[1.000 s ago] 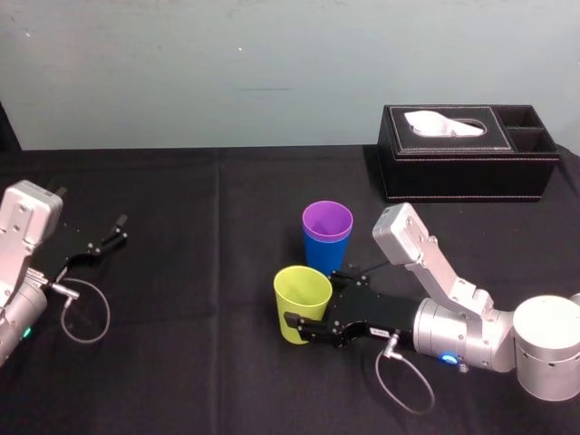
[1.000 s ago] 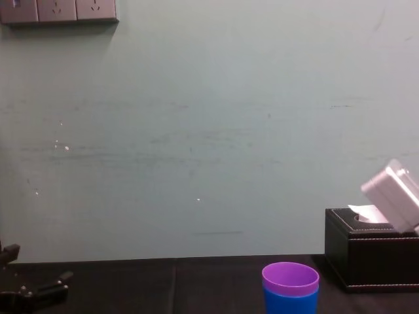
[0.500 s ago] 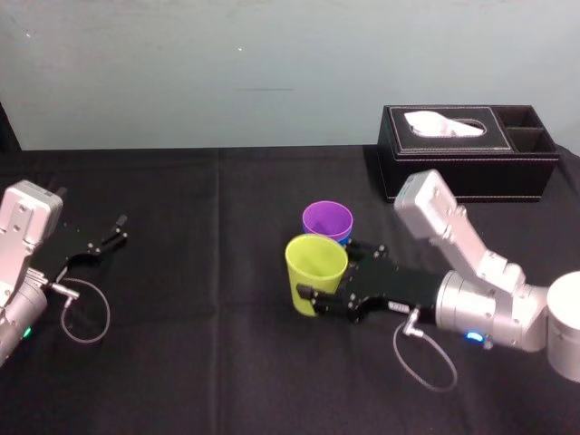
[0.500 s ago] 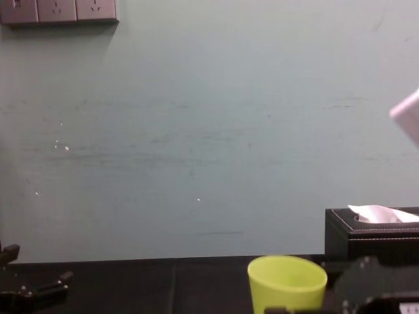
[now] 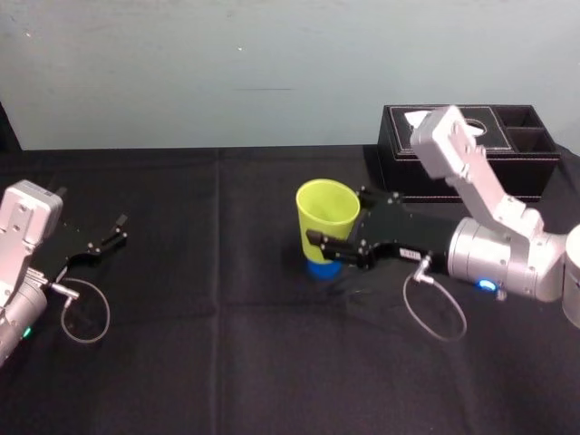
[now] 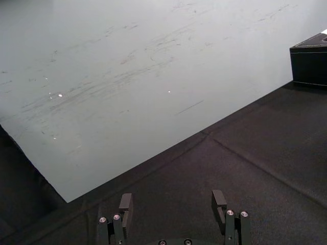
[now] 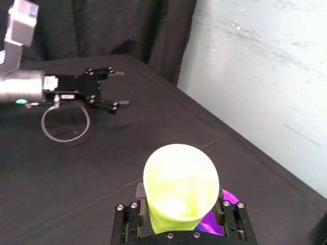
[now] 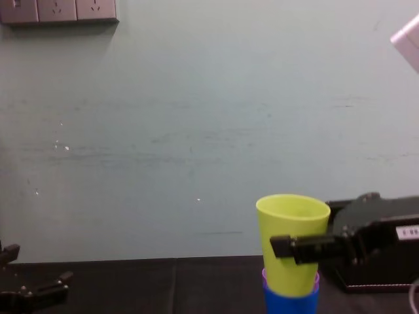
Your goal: Stack the three plastic cups sequentially using one hand.
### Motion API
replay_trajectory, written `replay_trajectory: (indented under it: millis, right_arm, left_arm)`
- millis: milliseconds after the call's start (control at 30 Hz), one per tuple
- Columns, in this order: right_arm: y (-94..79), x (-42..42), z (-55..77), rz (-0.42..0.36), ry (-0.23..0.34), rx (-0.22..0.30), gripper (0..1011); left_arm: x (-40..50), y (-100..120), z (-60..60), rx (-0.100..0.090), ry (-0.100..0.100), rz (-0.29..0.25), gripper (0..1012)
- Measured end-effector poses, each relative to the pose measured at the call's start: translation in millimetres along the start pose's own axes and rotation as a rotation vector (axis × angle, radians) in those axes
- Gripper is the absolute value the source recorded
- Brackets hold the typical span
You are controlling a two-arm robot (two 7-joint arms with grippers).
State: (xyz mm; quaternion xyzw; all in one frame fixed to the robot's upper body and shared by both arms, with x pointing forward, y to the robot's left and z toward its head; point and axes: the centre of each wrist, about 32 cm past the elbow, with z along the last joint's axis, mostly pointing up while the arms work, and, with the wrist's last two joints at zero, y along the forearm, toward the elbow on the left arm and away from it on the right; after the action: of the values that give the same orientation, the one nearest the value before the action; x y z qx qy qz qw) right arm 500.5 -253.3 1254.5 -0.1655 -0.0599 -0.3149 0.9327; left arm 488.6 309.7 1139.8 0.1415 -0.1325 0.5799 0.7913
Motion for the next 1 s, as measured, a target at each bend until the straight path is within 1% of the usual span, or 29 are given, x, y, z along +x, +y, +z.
replay_trajectory:
  millis: [67, 167, 200, 500, 833, 1000]
  right_arm:
    - [1.4, 6.3, 5.5, -0.015, 0.003, -0.001, 738]
    - [2.8, 11.0, 8.1, -0.027, 0.011, -0.003, 738]
    - [3.8, 13.9, 9.4, -0.033, 0.016, -0.005, 738]
    - [10.2, 28.2, 10.9, -0.068, 0.055, -0.017, 738]
    - [17.3, 35.9, 8.1, -0.083, 0.063, -0.033, 738]
    - [21.1, 37.1, 6.6, -0.085, 0.061, -0.04, 738]
  left_arm:
    - [0.0, 0, 0.0, 0.0, 0.0, 0.0, 1010]
    - [0.0, 0, 0.0, 0.0, 0.0, 0.0, 1010]
    - [0.0, 0, 0.0, 0.0, 0.0, 0.0, 1010]
    - [0.0, 0, 0.0, 0.0, 0.0, 0.0, 1010]
    - [0.0, 0, 0.0, 0.0, 0.0, 0.0, 1010]
    - [0.0, 0, 0.0, 0.0, 0.0, 0.0, 1010]
